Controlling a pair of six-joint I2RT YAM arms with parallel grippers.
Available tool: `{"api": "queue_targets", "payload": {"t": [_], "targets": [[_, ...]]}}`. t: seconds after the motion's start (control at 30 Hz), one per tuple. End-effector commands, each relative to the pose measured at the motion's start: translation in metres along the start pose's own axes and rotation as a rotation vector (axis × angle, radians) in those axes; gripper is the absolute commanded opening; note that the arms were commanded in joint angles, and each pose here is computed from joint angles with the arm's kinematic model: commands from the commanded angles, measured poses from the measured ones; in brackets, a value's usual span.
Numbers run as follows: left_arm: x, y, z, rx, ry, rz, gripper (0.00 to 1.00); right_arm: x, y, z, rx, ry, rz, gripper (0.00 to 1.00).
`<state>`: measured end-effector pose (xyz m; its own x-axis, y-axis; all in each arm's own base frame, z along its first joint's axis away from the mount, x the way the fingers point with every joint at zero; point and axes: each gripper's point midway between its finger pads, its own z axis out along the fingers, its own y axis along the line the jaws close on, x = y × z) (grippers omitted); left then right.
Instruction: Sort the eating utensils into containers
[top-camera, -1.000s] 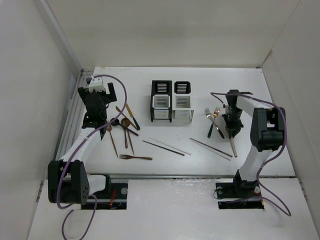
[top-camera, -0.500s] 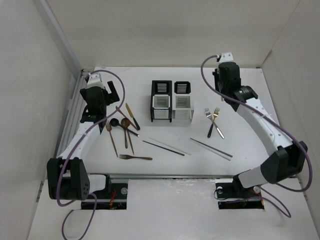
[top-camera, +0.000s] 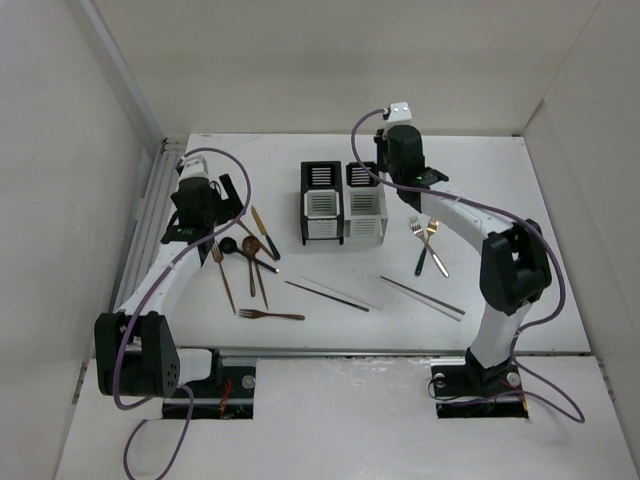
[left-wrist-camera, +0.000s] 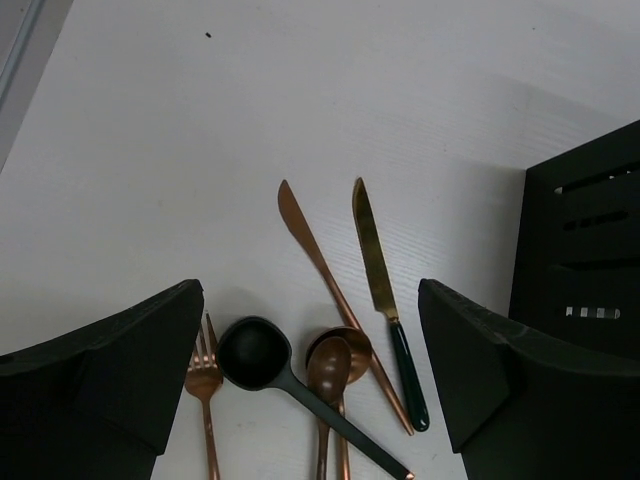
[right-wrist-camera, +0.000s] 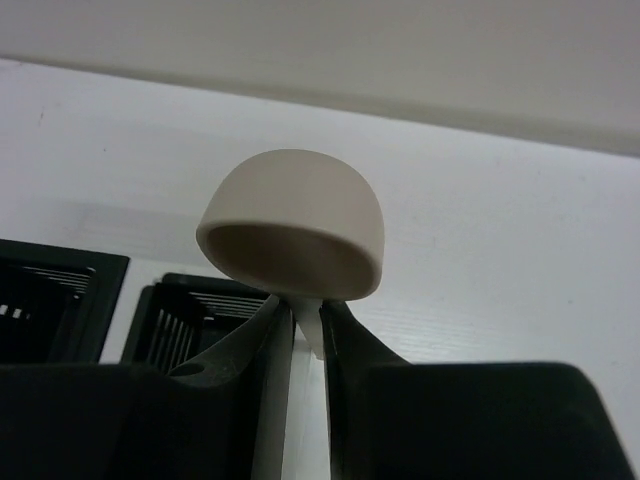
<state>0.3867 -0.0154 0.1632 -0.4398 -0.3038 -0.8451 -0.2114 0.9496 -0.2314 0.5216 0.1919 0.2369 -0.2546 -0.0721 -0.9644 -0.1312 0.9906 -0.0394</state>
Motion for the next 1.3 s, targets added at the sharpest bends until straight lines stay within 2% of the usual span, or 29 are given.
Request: {"api": "queue_targets", "payload": {"t": [0.0,0.1,0.17,0.4,0.47,0.6,0.7,0.87,1.0,1.27], "targets": [[0.003,-0.001,-0.003,-0.004,0.023,-0.017,0.86,-0.061,0.026,-0.008,-0.097,-0.166,0.146,0.0],[0.011,0.001,0.001,-0.015,0.051,-0.013,0.83,-0.046,0.029,-0.01,-0.096,-0.137,0.161,0.0],[0.011,0.001,0.001,-0.015,0.051,-0.013,0.83,-0.055,0.028,-0.02,-0.082,-0.157,0.15,0.0],[0.015,0.005,0.002,-0.023,0.048,0.006,0.83,-0.091,-0.005,-0.048,0.144,-0.243,0.12,0.0],[0.015,0.003,0.002,-0.014,0.052,0.006,0.83,-0.103,-0.002,-0.053,0.145,-0.269,0.1,0.0],[0.013,0.003,0.003,-0.011,0.043,0.004,0.83,-0.107,0.031,-0.05,-0.012,-0.282,0.059,0.0],[0.015,0.003,0.001,-0.011,0.043,0.004,0.83,-0.088,0.048,-0.041,-0.07,-0.243,0.081,0.0],[0.014,0.007,0.001,-0.028,0.037,0.014,0.83,-0.051,0.057,-0.02,-0.066,-0.168,0.114,0.0],[0.018,0.008,0.002,-0.031,0.045,0.015,0.83,-0.025,0.047,-0.007,0.02,-0.125,0.134,0.0],[0.015,0.009,0.0,-0.037,0.034,0.014,0.83,0.023,0.004,-0.011,0.298,-0.041,0.223,0.0]]}}
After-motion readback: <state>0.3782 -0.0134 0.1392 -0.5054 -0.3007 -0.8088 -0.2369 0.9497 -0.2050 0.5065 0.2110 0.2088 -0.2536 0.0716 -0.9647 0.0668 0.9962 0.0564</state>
